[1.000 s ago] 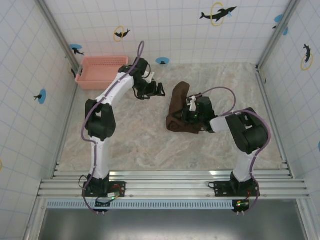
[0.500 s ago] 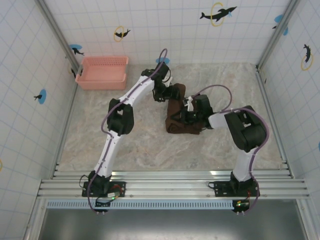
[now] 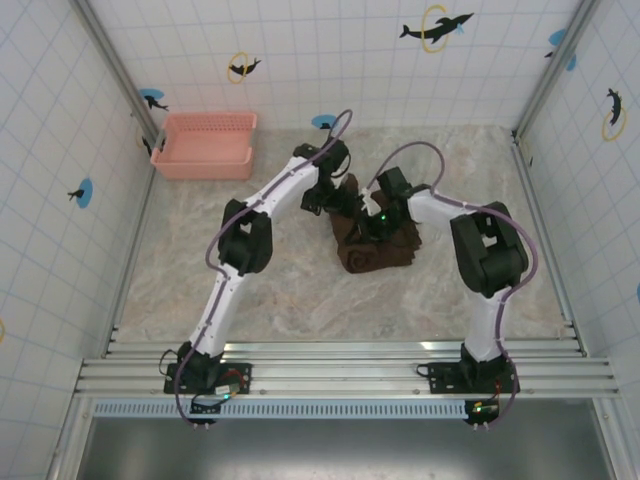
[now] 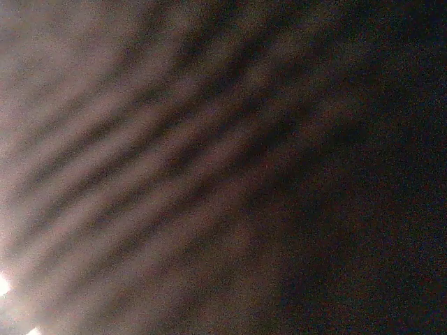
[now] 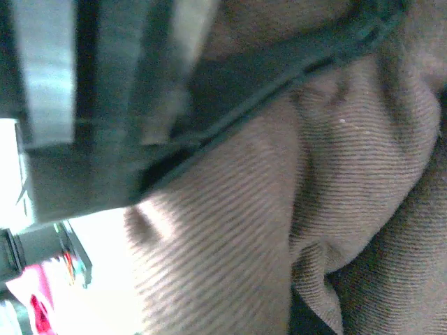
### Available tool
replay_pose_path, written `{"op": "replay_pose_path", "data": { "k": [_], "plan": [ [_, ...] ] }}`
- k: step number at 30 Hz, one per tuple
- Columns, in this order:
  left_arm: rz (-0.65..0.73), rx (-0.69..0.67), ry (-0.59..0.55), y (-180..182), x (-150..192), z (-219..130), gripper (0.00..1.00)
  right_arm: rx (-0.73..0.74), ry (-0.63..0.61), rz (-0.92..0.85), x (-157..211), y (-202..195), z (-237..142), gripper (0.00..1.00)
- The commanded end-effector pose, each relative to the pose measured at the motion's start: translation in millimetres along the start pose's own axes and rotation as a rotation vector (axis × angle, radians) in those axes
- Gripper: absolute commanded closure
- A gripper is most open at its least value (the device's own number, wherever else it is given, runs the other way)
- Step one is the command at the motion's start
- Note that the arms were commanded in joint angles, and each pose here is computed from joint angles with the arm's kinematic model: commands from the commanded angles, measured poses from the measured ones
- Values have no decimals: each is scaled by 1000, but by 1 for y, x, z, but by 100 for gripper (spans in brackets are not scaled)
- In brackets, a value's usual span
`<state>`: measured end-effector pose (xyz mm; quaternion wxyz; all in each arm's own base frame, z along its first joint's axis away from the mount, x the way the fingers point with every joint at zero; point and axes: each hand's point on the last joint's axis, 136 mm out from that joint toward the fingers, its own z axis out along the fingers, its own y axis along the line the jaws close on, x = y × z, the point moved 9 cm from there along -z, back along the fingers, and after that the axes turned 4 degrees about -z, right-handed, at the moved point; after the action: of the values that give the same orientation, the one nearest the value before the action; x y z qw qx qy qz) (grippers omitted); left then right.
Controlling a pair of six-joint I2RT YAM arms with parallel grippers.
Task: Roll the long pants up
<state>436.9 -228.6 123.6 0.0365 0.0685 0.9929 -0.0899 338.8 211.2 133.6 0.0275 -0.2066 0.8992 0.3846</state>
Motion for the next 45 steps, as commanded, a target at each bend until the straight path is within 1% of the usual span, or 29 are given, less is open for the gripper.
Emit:
{"op": "replay_pose_path", "data": {
  "k": [1, 3, 5, 8, 12, 15, 19, 21, 24, 26, 28, 29, 31, 35, 36, 37, 40, 43, 45],
  "plan": [
    [11, -143, 91, 38, 35, -5, 3, -64, 100, -97, 8, 9, -14, 100],
    [79, -161, 142, 42, 47, -11, 3, -161, 78, -103, 4, 14, -13, 100],
    [143, -172, 225, 45, 61, -17, 4, -229, 56, -141, -2, 25, -14, 100],
    [210, -194, 287, 50, 81, -29, 8, -305, 42, -182, -8, 40, -16, 100],
    [236, -227, 346, 60, 113, -47, 13, -383, 68, -176, -5, 45, -15, 100],
    [230, -250, 414, 69, 140, -51, 14, -428, 124, -158, 9, 45, -13, 100],
    [217, -283, 491, 79, 170, -52, 15, -407, 182, -140, 30, 41, -9, 100],
    [213, -293, 539, 83, 180, -49, 15, -355, 217, -123, 38, 36, -7, 99],
    [208, -287, 585, 85, 188, -41, 15, -287, 299, -99, 49, 26, -2, 93],
    [209, -285, 613, 85, 188, -33, 15, -212, 363, -95, 54, 19, 3, 85],
    [210, -290, 648, 86, 189, -24, 14, -163, 396, -119, 56, 18, 5, 77],
    [214, -281, 625, 83, 179, -24, 14, -134, 398, -145, 55, 19, 3, 72],
    [224, -278, 636, 80, 173, -18, 14, -73, 401, -182, 51, 22, 0, 67],
    [250, -283, 652, 77, 159, -12, 10, -17, 367, -206, 39, 26, -12, 67],
    [255, -295, 654, 78, 156, -13, 5, 7, 368, -199, 36, 24, -13, 67],
    [264, -316, 647, 80, 152, -16, 3, 24, 371, -183, 34, 21, -12, 70],
    [249, -327, 578, 84, 137, -35, 3, 24, 395, -131, 33, 13, -2, 77],
    [242, -370, 467, 87, 122, -69, 3, 10, 415, -74, 34, 4, 10, 83],
    [244, -387, 391, 84, 114, -97, 3, -15, 419, -54, 34, 2, 16, 84]
  ]
}}
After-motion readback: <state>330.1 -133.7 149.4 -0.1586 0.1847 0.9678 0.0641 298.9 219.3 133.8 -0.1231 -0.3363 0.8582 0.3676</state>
